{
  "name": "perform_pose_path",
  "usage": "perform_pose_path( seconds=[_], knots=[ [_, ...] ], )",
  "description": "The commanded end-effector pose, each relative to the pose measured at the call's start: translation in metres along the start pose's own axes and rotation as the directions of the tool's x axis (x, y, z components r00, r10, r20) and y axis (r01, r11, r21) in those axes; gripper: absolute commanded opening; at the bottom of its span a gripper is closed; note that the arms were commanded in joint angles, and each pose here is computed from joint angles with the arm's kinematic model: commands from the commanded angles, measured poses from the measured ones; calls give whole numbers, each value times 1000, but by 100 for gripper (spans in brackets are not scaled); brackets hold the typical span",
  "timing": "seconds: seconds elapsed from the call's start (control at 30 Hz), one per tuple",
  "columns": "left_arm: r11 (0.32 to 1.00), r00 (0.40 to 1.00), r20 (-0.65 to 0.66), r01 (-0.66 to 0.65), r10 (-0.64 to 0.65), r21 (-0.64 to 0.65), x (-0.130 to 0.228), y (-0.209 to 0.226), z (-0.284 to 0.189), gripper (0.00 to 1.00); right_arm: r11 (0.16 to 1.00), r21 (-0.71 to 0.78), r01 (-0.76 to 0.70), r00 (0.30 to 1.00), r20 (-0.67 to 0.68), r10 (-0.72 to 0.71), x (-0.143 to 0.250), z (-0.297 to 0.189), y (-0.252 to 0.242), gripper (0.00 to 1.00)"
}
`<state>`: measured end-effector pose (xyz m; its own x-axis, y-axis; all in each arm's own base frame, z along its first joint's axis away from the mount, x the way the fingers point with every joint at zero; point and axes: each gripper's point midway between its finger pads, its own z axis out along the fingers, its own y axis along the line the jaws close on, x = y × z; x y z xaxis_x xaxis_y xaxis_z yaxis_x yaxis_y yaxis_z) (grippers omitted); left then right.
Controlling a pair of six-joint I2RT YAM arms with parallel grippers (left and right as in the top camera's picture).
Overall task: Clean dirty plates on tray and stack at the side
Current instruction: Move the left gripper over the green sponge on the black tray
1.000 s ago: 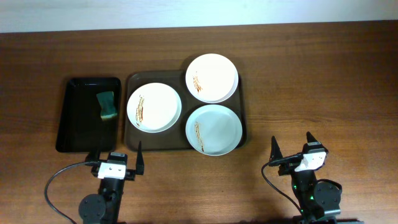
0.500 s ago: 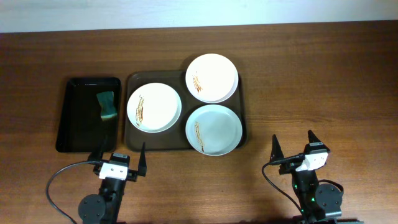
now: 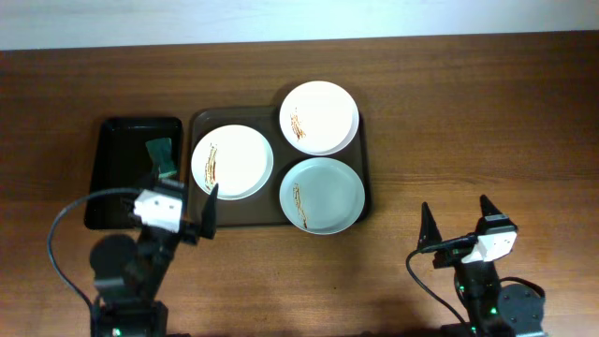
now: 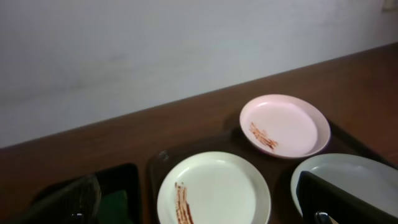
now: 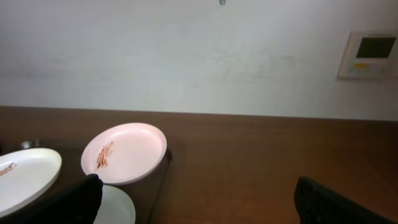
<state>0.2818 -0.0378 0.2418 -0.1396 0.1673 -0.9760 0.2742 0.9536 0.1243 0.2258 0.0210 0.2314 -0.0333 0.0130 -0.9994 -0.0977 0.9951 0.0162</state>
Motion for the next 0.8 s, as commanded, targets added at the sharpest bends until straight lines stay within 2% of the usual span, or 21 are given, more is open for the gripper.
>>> perform_pose_path(
  seconds=[0.0,0.13,0.4,0.63,0.7,0.77],
  knots=[
    [998,999,-40,27,-24,60,-24,0,13,99,1000,13,25,1000,-17,-25,-27,-4,-2,98],
    [994,985,-161,73,-60,79,-29,8,35,99,999,10,31,982,-189,-29,-45,7,-2,98],
    [989,945,-321,101,-62,105,-28,11,47,99,1000,-2,23,910,-414,-22,-55,24,-1,98],
    [988,936,-345,112,-69,107,-24,10,47,99,1000,-12,15,880,-474,-19,-45,38,1,98],
    [985,932,-355,124,-74,121,-21,7,46,99,996,-81,-29,854,-520,-18,-33,37,15,98],
    [968,927,-367,162,-83,190,-19,-7,42,99,985,-154,-78,845,-535,-17,-29,38,29,98]
  ],
)
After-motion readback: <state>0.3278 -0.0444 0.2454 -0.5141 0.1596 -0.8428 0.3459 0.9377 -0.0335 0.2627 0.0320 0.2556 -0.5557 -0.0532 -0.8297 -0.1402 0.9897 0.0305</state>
